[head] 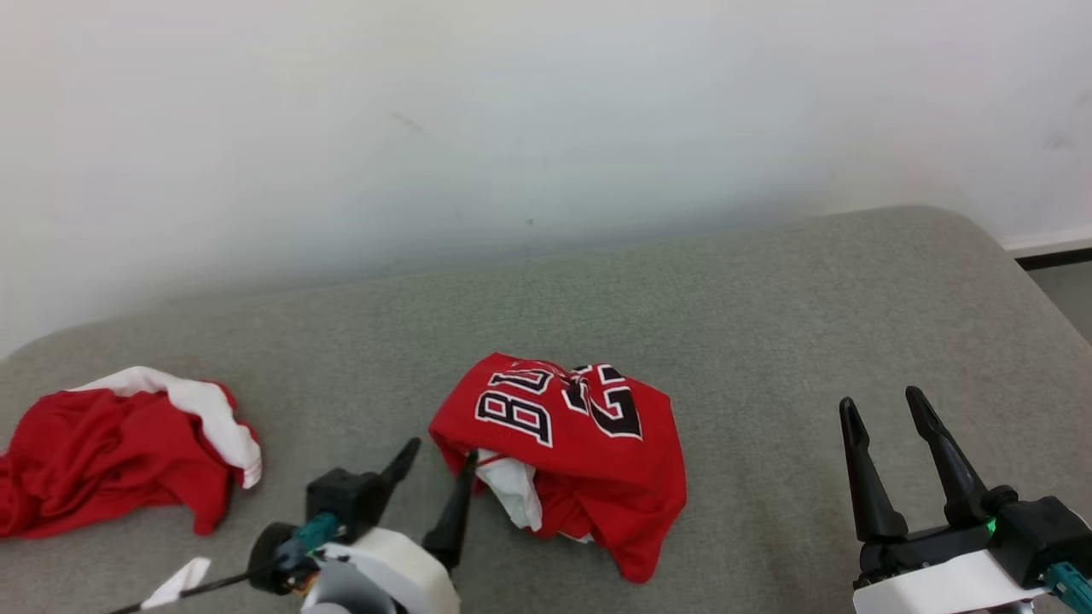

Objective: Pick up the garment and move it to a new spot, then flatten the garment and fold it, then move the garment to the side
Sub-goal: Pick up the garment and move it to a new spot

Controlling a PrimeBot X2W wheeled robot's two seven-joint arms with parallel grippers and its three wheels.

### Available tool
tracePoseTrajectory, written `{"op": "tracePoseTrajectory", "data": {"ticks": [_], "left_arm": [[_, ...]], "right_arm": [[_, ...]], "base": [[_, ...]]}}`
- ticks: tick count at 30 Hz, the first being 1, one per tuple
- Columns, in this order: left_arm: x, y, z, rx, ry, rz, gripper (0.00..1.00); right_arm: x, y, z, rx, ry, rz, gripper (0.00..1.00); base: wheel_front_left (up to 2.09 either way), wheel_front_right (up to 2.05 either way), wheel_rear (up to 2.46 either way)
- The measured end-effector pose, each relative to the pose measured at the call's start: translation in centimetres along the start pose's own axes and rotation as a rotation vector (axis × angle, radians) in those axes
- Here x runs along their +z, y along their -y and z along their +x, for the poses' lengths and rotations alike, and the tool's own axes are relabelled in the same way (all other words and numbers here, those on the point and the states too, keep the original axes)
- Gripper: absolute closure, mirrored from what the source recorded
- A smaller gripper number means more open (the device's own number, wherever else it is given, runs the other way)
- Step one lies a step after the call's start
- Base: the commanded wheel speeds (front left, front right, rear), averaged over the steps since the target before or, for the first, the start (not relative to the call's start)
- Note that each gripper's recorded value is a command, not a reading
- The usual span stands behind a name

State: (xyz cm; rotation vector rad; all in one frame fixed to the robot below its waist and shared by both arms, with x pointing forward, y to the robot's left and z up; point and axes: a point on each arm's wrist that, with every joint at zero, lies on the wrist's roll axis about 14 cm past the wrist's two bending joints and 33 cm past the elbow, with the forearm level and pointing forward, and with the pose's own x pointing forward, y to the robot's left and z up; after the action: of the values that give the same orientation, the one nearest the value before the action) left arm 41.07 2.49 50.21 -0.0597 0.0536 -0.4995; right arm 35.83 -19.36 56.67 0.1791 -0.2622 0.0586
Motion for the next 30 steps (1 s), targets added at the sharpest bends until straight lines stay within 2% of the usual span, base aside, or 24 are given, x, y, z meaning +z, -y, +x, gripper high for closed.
{"op": "tracePoseTrajectory", "data": {"ticks": [5,14,20,30], "left_arm": [[2.8,-2.6,-1.8,0.11,0.118,-0.016,0.0],[3.5,-6.0,-4.5,0.285,0.197,-0.036,0.0],[4.0,-7.3,-5.9,0.354,0.231,-0.043,0.0],[3.0,-7.3,-7.1,0.374,0.221,-0.053,0.0]], "right_arm": [[-0.2,-0.7,0.0,0.024,-0.004,0.002,0.0],[-0.3,0.0,-0.9,0.004,-0.013,-0.007,0.0],[-1.0,0.2,-1.5,-0.006,-0.037,-0.001,0.0],[-1.8,-0.8,-1.5,0.028,-0.06,0.023,0.0]], "base": [[0.0,0.0,0.0],[0.0,0.0,0.0],[0.0,0.0,0.0],[0.0,0.0,0.0]]}}
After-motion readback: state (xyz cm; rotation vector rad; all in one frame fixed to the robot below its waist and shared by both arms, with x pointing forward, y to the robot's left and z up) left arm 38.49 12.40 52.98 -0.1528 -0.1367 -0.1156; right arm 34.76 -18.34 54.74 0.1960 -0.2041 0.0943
